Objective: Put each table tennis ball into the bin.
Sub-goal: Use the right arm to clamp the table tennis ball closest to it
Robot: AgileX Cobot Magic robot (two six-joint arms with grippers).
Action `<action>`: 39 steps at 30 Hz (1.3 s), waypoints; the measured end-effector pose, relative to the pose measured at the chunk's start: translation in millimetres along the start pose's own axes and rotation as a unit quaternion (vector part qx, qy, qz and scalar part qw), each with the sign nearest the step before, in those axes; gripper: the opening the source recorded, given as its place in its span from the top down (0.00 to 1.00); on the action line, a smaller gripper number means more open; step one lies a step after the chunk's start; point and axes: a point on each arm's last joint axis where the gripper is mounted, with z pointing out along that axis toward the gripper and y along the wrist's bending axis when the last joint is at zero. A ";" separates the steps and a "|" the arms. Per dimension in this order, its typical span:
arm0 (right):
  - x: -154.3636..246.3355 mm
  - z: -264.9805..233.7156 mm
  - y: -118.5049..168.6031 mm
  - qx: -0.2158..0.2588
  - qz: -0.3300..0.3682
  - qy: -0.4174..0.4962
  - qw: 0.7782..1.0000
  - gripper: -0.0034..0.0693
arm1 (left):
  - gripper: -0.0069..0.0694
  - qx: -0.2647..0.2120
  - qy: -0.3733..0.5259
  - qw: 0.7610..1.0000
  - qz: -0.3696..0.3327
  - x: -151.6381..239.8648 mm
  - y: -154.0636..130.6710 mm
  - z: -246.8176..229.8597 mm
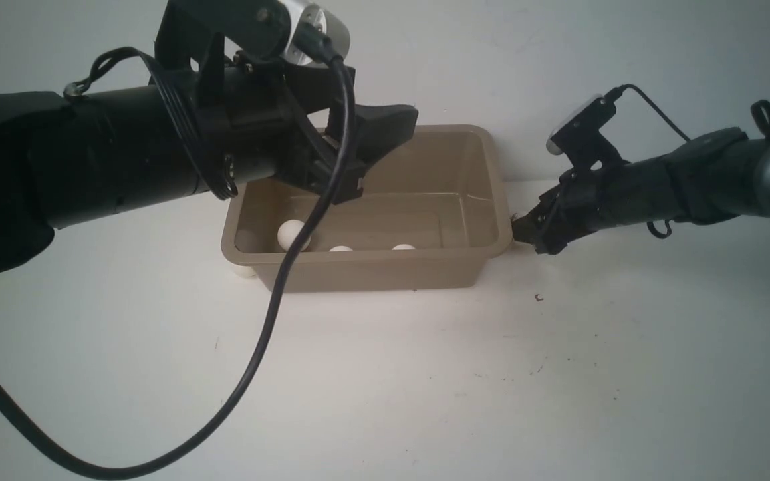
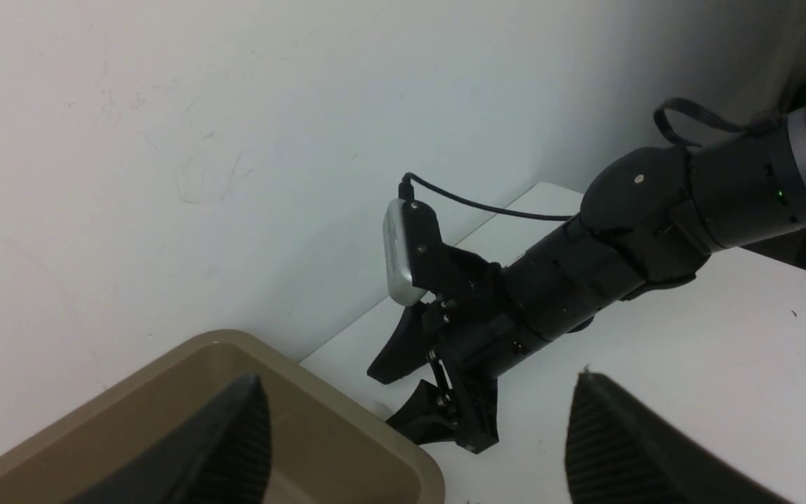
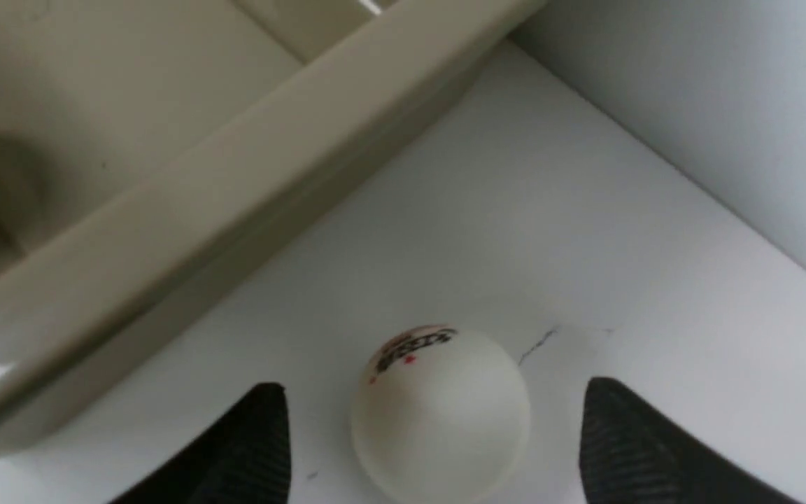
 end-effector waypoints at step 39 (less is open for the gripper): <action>-50.1 -142.4 -36.1 -0.060 0.152 -0.108 0.981 0.25 | 0.24 0.002 0.000 1.000 0.000 0.0 -0.3 0.0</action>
